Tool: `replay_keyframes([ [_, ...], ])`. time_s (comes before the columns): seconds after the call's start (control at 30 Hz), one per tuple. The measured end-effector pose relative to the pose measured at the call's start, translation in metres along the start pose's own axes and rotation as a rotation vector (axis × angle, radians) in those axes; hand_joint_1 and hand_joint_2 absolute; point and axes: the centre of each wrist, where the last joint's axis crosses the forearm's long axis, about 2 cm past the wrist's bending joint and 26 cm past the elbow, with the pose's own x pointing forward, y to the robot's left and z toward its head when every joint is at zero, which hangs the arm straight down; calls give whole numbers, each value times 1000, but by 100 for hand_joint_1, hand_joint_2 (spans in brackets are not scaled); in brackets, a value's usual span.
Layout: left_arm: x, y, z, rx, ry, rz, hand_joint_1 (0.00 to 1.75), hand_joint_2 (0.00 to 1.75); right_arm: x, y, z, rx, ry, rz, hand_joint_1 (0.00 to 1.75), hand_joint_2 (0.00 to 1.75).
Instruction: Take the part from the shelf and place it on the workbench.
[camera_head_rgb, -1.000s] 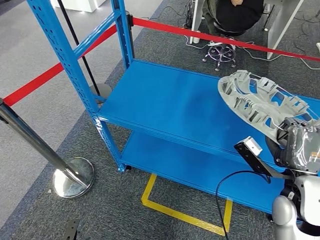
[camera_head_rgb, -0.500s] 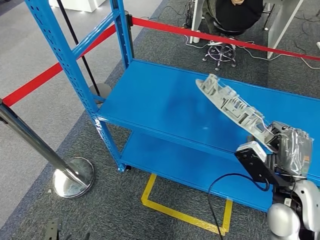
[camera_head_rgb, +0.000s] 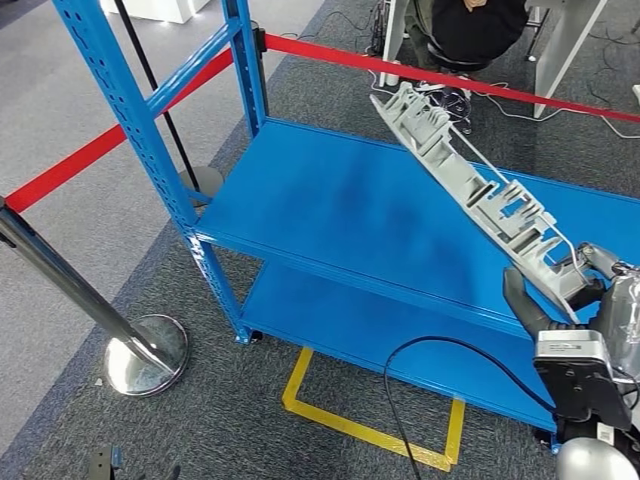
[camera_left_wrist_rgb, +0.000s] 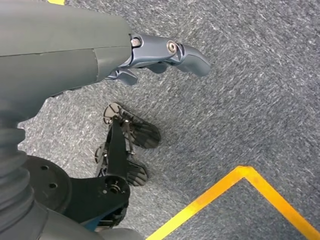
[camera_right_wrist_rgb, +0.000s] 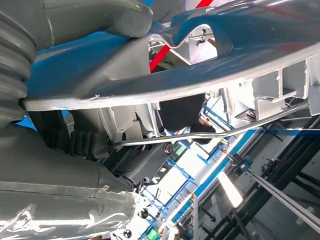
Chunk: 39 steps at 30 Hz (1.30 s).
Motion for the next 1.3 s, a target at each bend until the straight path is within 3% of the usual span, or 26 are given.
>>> replay_keyframes([
  [0.1,-1,0,0,11,-5,-1,0,175,1,-2,3,-14,-12,-71,175,175],
  [0.33,-10,-12,5,-19,-25,51,0,175,4,-22,24,-34,-116,-431,175,175],
  [0.53,-13,-17,7,-39,-38,60,0,175,9,-28,33,-27,-163,-579,175,175],
  [0.7,-14,-16,7,-39,-38,59,0,175,9,-28,34,-27,-162,-584,175,175],
  [0.83,-14,-16,7,-32,1,43,0,175,14,-31,35,-75,-195,-771,175,175],
  [1.3,-17,-21,9,-43,26,46,0,175,15,-36,35,-88,-201,-799,175,175],
])
